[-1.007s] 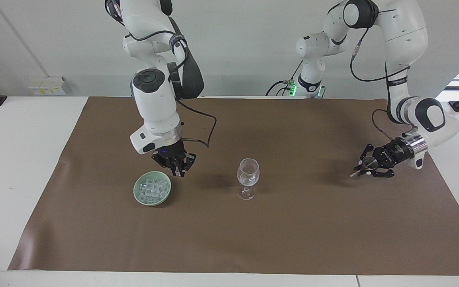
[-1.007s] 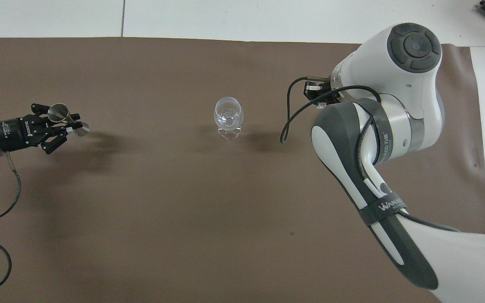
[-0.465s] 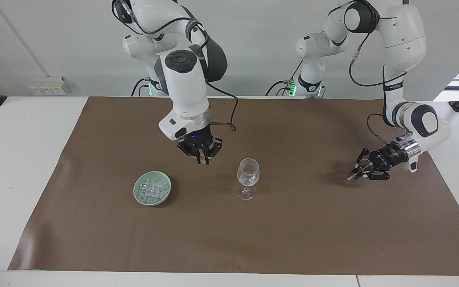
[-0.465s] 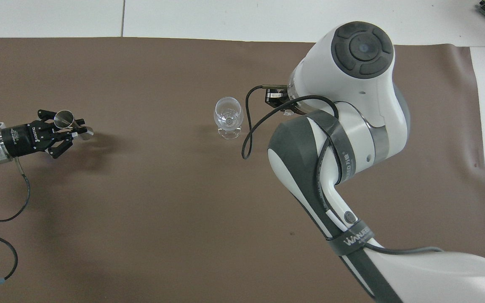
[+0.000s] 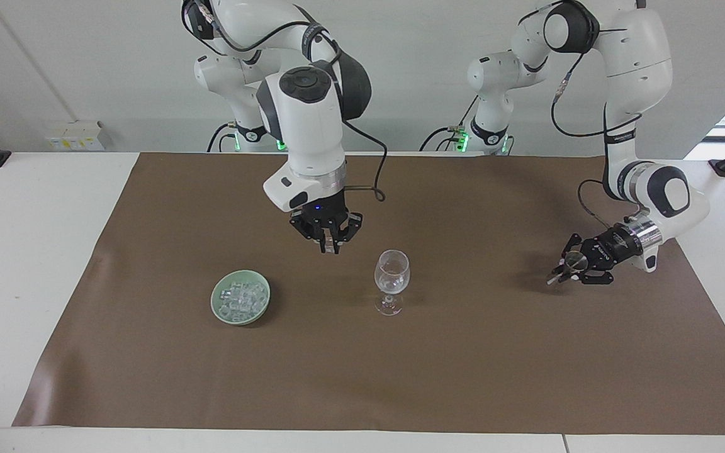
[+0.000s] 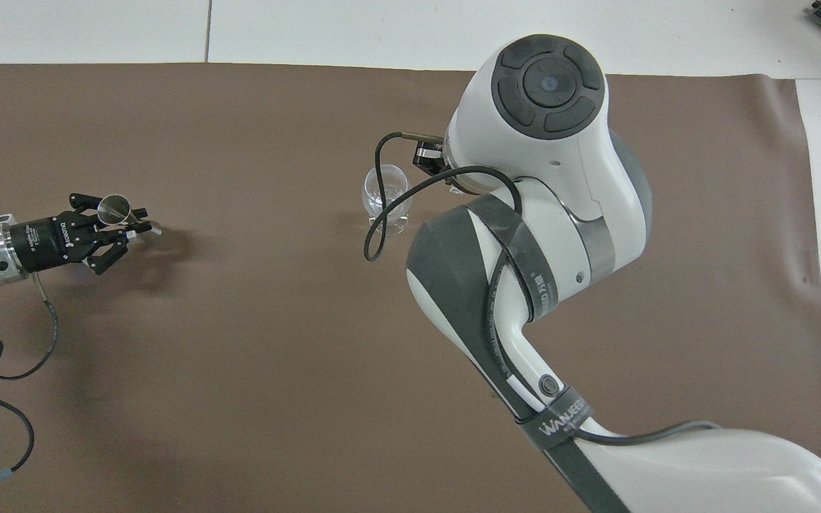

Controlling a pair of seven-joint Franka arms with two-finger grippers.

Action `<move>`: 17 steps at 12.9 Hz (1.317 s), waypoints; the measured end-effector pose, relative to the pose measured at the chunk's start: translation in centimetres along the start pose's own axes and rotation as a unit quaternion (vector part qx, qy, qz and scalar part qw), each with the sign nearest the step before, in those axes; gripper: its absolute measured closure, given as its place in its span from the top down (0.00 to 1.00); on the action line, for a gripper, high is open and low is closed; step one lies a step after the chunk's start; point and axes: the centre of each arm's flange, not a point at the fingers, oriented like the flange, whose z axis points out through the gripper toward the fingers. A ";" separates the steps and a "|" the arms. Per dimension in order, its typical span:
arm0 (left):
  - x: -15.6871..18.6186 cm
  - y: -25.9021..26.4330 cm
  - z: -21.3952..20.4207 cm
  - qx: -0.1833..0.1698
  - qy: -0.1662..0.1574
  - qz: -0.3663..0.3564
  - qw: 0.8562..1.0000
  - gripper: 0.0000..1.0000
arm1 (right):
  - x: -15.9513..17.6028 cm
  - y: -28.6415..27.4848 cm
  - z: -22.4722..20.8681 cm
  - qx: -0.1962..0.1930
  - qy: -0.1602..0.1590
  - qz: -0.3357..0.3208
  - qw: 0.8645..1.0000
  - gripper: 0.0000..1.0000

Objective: Pour wine and add ice with both arms

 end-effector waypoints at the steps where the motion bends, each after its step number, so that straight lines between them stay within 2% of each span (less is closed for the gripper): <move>1: 0.1 0.0 0.0 -0.001 0.001 0.000 1.000 0.22 | -0.3 -0.3 -0.1 -0.007 0.007 -0.008 1.000 0.23; 4: 0.4 -0.1 0.0 -0.003 0.005 0.002 1.000 0.22 | -1.9 -2.1 -0.5 -0.020 0.020 -0.062 0.998 0.23; 8: 1.1 -0.3 0.3 -0.006 0.011 0.006 1.000 0.22 | -3.9 -4.6 -1.3 0.004 0.025 -0.116 0.993 0.23; 13: 1.2 0.0 0.1 -0.025 0.010 0.005 1.000 0.22 | -2.9 -5.1 -1.6 0.052 0.045 -0.142 0.987 0.23; 17: 1.5 0.3 0.0 -0.044 0.010 -0.001 0.999 0.22 | -1.5 -4.6 -1.0 0.075 0.052 -0.153 0.984 0.23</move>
